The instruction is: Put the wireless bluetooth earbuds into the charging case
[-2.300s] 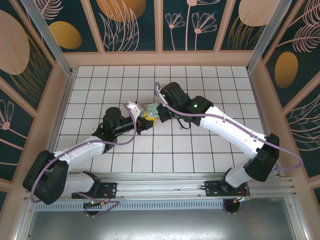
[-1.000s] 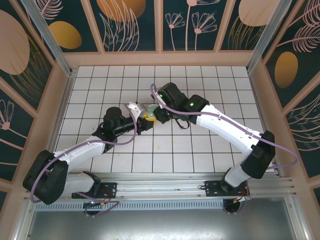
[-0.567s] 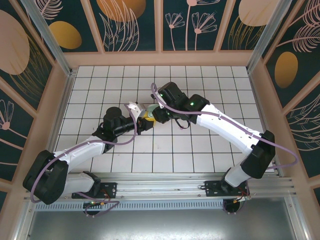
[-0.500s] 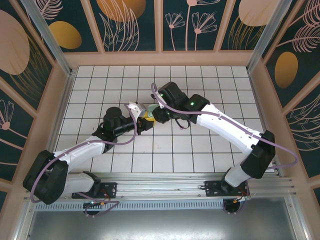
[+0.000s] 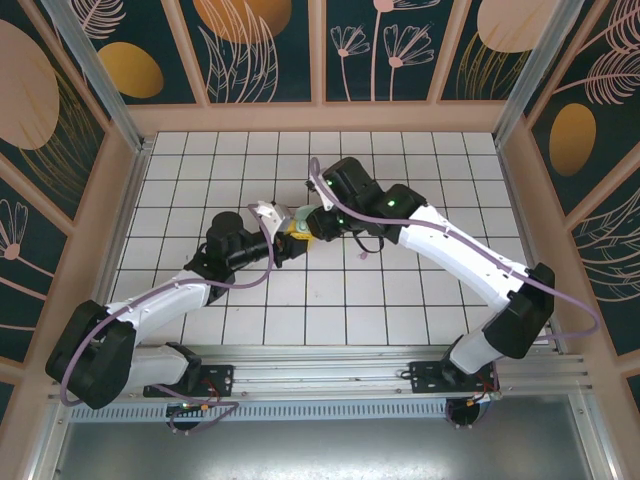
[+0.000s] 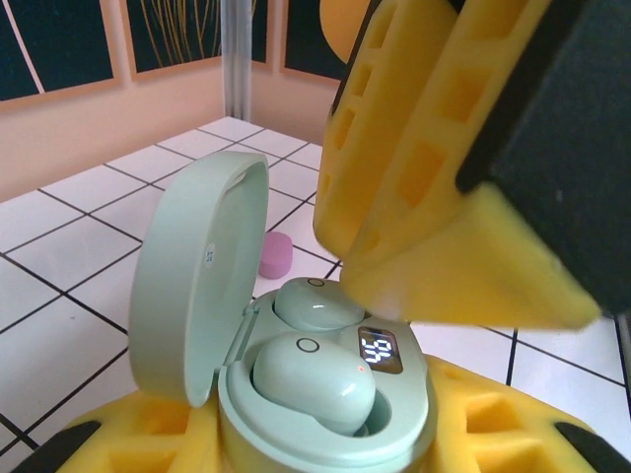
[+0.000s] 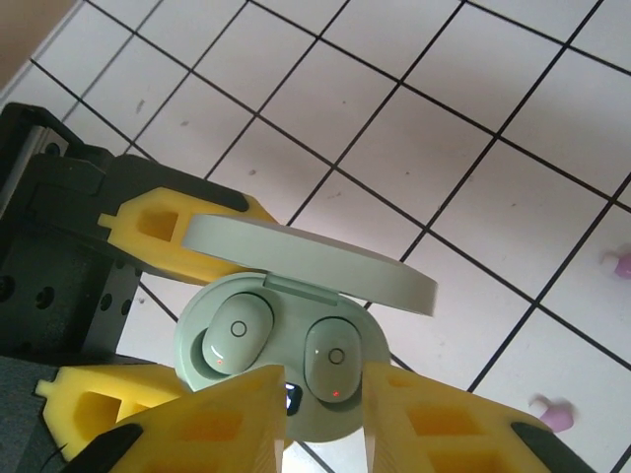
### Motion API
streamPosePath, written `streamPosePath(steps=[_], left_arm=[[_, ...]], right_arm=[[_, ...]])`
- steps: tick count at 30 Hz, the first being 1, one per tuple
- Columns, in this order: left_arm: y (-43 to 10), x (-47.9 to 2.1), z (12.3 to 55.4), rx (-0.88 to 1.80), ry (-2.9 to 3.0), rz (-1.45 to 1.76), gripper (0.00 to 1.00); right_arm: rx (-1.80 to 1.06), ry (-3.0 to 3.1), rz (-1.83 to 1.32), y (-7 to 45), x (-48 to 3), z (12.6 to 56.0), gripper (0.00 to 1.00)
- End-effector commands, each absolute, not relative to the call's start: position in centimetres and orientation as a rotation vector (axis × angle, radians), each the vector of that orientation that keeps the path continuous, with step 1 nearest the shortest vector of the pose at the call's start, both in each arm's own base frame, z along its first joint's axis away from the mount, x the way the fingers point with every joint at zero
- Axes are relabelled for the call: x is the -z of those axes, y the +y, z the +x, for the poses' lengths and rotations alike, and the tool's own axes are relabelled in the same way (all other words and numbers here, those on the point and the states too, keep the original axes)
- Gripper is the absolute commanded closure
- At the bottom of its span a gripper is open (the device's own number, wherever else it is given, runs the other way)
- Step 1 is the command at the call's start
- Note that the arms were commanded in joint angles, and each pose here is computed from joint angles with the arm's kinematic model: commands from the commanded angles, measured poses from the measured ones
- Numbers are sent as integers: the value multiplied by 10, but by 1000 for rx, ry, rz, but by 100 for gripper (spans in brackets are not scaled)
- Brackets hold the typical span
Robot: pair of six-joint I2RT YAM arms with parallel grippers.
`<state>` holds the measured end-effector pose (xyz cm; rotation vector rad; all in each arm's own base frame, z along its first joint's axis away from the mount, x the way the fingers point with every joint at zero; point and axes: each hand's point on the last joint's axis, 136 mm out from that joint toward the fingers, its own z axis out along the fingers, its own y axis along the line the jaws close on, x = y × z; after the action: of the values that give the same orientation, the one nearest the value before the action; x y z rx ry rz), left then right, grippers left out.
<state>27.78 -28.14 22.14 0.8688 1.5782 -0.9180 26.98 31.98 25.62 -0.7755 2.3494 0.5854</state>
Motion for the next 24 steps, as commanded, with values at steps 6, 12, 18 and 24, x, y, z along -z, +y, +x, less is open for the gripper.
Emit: streamPosePath(steps=[6,12,18,24], left_arm=[[-295,-257,279,969,1468,894,78],[-309,-277,275,1041,1399,905,78],[-323,-298,263,1137,1313,903,78],[-339,-306,251,1215,1270,927,78]], right_arm=[[-790,2158,-556,291,-341,284,73],[-919,2096,-377,259,-364,302,71],[-1035,2085,-242,235,-366,315,70],[-1182,2079,-197,233,-358,315,70]])
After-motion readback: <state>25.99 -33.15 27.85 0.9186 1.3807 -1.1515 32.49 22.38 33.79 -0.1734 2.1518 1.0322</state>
